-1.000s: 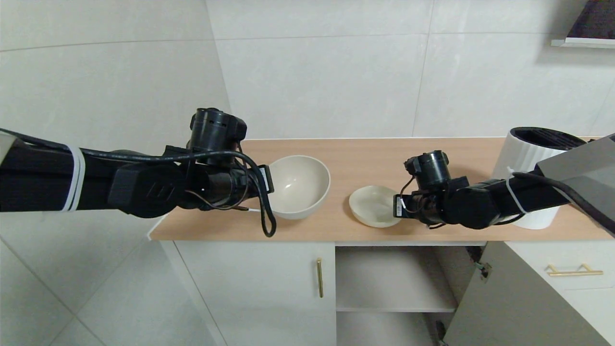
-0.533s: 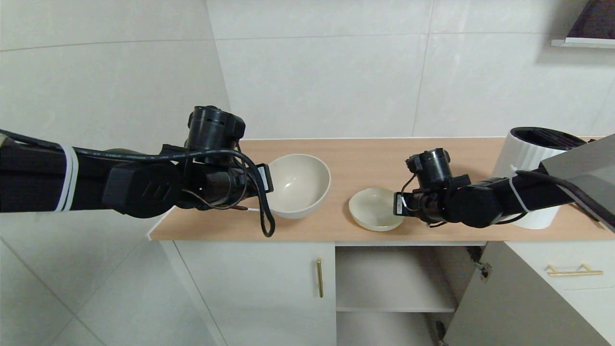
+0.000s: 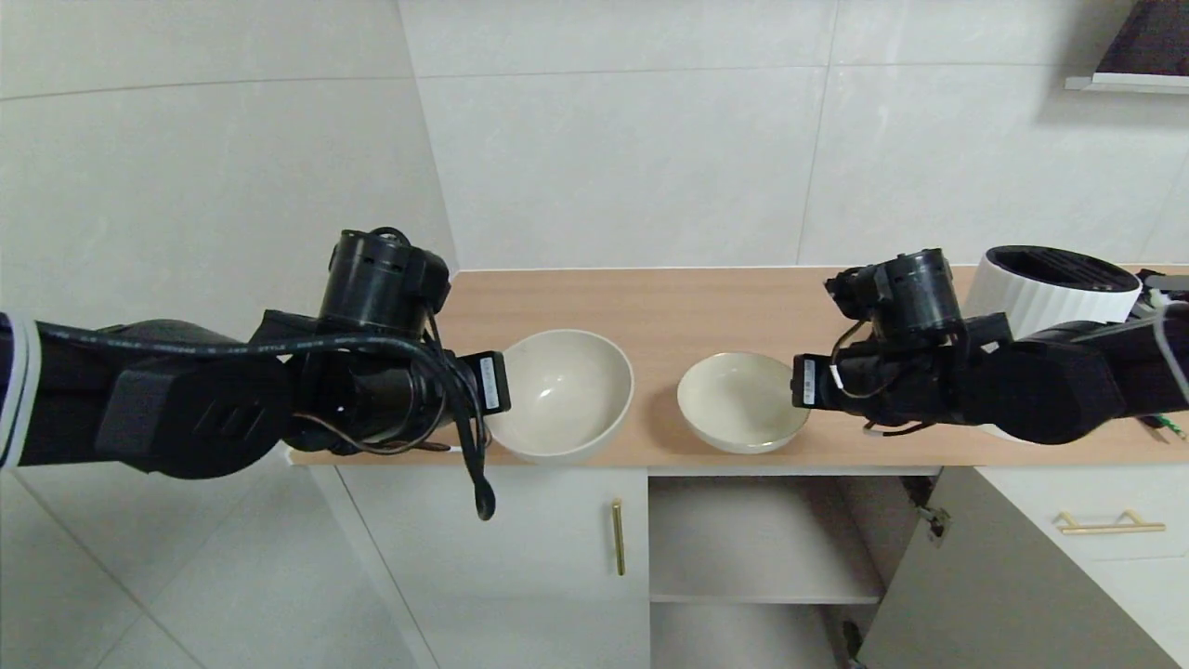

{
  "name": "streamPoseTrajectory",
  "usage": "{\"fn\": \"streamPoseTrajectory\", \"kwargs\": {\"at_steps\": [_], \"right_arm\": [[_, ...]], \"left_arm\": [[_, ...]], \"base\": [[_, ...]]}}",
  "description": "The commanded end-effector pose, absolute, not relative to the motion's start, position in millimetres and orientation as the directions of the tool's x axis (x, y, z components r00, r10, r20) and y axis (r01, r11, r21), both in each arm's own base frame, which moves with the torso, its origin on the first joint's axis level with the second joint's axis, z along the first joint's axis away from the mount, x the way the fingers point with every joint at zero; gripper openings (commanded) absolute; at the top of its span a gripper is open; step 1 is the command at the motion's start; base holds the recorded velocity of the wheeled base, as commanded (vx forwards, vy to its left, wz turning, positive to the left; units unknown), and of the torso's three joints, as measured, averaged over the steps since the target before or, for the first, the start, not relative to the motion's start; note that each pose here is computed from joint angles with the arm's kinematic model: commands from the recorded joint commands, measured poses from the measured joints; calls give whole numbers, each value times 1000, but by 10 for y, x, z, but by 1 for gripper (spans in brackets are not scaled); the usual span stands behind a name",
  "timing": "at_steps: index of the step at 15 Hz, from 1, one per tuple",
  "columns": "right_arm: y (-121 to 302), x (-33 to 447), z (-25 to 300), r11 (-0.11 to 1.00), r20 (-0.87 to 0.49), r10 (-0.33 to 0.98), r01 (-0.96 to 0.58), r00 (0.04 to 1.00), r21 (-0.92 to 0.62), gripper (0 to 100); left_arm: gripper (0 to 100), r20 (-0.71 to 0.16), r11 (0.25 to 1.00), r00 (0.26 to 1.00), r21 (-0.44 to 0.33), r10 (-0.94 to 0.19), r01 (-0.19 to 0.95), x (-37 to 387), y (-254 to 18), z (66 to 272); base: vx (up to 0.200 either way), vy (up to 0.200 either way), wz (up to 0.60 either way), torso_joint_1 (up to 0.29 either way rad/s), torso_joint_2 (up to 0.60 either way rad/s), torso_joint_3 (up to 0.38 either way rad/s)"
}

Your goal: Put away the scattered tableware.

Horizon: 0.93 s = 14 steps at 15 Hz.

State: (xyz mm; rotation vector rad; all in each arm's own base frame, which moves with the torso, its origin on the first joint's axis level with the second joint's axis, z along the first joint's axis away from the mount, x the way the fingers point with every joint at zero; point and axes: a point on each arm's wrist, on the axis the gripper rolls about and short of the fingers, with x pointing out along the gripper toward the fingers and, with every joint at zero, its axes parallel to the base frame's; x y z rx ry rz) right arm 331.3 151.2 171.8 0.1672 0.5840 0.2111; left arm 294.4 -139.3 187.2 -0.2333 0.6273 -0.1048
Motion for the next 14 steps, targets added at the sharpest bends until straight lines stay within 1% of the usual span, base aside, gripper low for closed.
{"fn": "streamPoseTrajectory", "kwargs": {"at_steps": [1,3,6,8,9,14], "right_arm": [[1364,2904,1890,955,-524,291,-209,800,212,0],[1347,2862,1866,955,-550,294,-221,781,197,0],[1339,2785,1826,953,-575,303,-238,760,187,0],[1319,2721,1863,938,-568,347,-285,746,198,0],[1311,2711,1856,936,-571,352,-291,742,200,0],[1334,2763,1774,941,-588,339,-281,734,190,0]], "left_arm": [[0,-573,968,799,-246,-179,41,2765,-1362,1879],[0,-573,965,796,-257,-196,53,2649,-1307,1903],[0,-570,958,788,-277,-231,80,2600,-1295,1930],[0,-576,958,784,-275,-230,79,2607,-1304,1911],[0,-580,959,781,-274,-230,79,2606,-1308,1901],[0,-595,961,771,-266,-226,77,2625,-1323,1845]], "base": [[0,0,0,0,0,0],[0,0,0,0,0,0],[0,0,0,0,0,0],[0,0,0,0,0,0],[-200,0,0,2,-2,2],[0,0,0,0,0,0]]}}
